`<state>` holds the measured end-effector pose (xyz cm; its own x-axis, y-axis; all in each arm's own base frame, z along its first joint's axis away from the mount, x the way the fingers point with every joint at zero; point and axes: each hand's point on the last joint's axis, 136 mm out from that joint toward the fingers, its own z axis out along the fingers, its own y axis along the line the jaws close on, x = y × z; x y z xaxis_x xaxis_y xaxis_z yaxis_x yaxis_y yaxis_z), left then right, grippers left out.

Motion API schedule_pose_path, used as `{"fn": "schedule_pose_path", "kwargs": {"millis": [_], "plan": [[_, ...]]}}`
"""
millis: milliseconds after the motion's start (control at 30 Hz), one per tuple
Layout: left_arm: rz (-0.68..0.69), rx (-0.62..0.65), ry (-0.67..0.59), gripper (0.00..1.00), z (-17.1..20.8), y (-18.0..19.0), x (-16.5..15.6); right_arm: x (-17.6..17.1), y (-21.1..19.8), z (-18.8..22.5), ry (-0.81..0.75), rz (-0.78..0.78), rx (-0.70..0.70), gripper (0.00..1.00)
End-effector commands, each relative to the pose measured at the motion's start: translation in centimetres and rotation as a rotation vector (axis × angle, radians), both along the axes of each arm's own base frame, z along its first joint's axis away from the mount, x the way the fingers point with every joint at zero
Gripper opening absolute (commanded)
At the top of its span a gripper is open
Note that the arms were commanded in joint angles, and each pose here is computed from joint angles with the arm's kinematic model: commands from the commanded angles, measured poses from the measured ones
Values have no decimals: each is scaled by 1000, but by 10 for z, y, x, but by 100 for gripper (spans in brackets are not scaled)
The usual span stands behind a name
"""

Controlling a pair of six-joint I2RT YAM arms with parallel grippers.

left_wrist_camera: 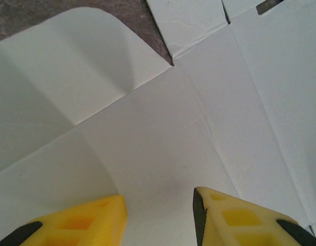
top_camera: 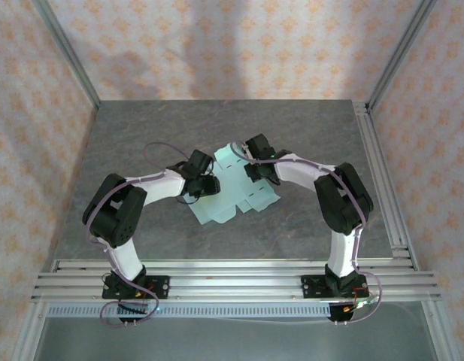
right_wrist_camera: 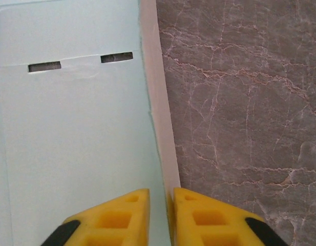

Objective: Fold the paper box

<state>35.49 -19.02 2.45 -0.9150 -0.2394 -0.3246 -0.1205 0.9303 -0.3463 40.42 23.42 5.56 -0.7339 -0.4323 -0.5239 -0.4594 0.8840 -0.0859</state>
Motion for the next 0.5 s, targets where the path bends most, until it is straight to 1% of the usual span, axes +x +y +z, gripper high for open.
{"fn": "schedule_pose_path", "kwargs": {"millis": [0,33,67,100,200,267,333,400,467], "plan": [[-11,67,80,42,-22,10,-17,1,4,15,-40,5,23,25],[-13,70,82,42,-23,11,-18,1,5,18,-46,1,39,29],[-12,73,82,42,-23,11,-18,2,6,23,-50,-7,69,36],[-15,80,84,42,-24,12,-19,3,6,27,-45,-15,103,41],[-19,94,91,42,-27,15,-21,8,5,42,-31,-58,265,55],[-33,116,98,43,-30,18,-23,14,-2,53,-35,-110,374,62],[-65,142,100,43,-31,21,-25,23,-15,62,-37,-191,479,65],[-95,164,107,43,-33,23,-27,32,-30,66,-19,-276,576,65],[-112,186,117,43,-36,25,-28,37,-44,63,21,-336,629,68]]}}
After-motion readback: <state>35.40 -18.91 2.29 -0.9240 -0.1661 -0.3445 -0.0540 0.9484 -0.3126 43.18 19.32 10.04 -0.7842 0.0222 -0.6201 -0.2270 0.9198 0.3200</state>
